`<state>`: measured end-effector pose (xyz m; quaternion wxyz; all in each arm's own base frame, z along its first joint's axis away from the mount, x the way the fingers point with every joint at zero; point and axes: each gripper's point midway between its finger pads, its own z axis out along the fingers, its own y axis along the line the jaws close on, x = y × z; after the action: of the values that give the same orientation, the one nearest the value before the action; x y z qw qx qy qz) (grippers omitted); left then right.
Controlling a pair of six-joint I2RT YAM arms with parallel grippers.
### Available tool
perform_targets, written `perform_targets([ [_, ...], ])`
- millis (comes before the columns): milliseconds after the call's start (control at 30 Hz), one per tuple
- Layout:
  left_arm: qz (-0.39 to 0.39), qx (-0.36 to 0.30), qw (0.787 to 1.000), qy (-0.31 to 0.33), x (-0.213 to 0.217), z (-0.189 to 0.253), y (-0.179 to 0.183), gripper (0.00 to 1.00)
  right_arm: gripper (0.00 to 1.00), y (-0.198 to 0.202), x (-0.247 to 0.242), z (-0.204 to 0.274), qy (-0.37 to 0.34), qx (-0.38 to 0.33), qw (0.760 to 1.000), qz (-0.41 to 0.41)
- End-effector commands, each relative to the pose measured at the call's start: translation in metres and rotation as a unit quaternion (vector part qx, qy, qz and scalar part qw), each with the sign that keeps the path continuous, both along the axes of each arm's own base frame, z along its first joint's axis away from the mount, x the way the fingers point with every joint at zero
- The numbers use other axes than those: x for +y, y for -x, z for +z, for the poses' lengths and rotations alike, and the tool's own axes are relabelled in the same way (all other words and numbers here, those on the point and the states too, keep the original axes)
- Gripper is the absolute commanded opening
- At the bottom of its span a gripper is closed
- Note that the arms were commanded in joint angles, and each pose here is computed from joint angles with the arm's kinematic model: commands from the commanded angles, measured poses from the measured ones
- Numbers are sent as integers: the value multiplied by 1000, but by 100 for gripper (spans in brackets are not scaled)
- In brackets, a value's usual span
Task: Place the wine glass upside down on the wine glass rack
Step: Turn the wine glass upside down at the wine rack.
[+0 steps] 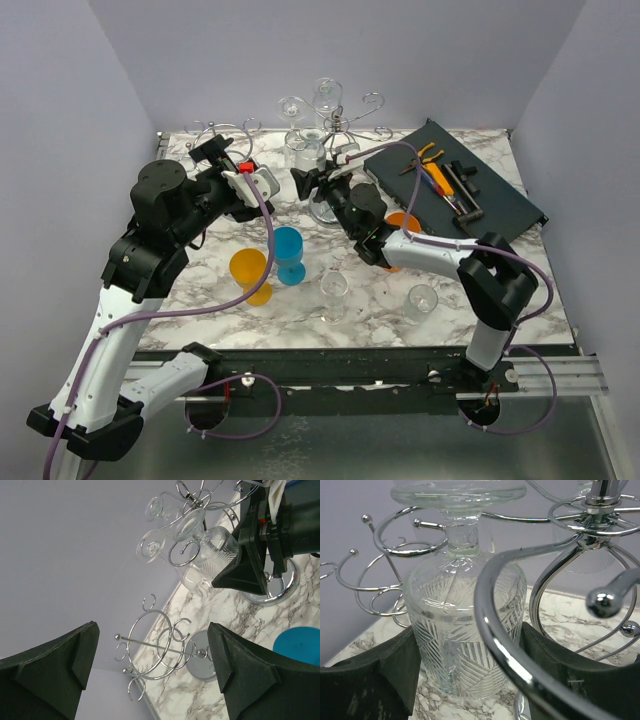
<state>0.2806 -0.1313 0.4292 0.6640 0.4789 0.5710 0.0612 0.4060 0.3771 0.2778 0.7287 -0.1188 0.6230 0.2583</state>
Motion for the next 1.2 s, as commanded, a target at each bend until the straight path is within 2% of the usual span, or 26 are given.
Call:
perform_targets([
  [0, 8, -1, 1000, 7, 4, 4, 5, 97, 21, -8, -1, 43, -47, -49, 997, -19],
  [667, 6, 0, 1000, 7, 5, 4, 8, 97, 19, -24, 16, 28, -22, -28, 999, -21],
  [767, 6, 0, 1000, 7, 5, 4, 8, 97, 16, -32, 10, 20, -25, 3, 998, -51],
  [967, 4, 6, 1000, 0, 4, -4, 7, 97, 16, -30, -10, 12, -48, 19, 995, -87],
  [1167, 26, 39, 999, 13, -1, -15, -14, 90, 17, -20, -30, 9, -60, 21, 992, -106],
])
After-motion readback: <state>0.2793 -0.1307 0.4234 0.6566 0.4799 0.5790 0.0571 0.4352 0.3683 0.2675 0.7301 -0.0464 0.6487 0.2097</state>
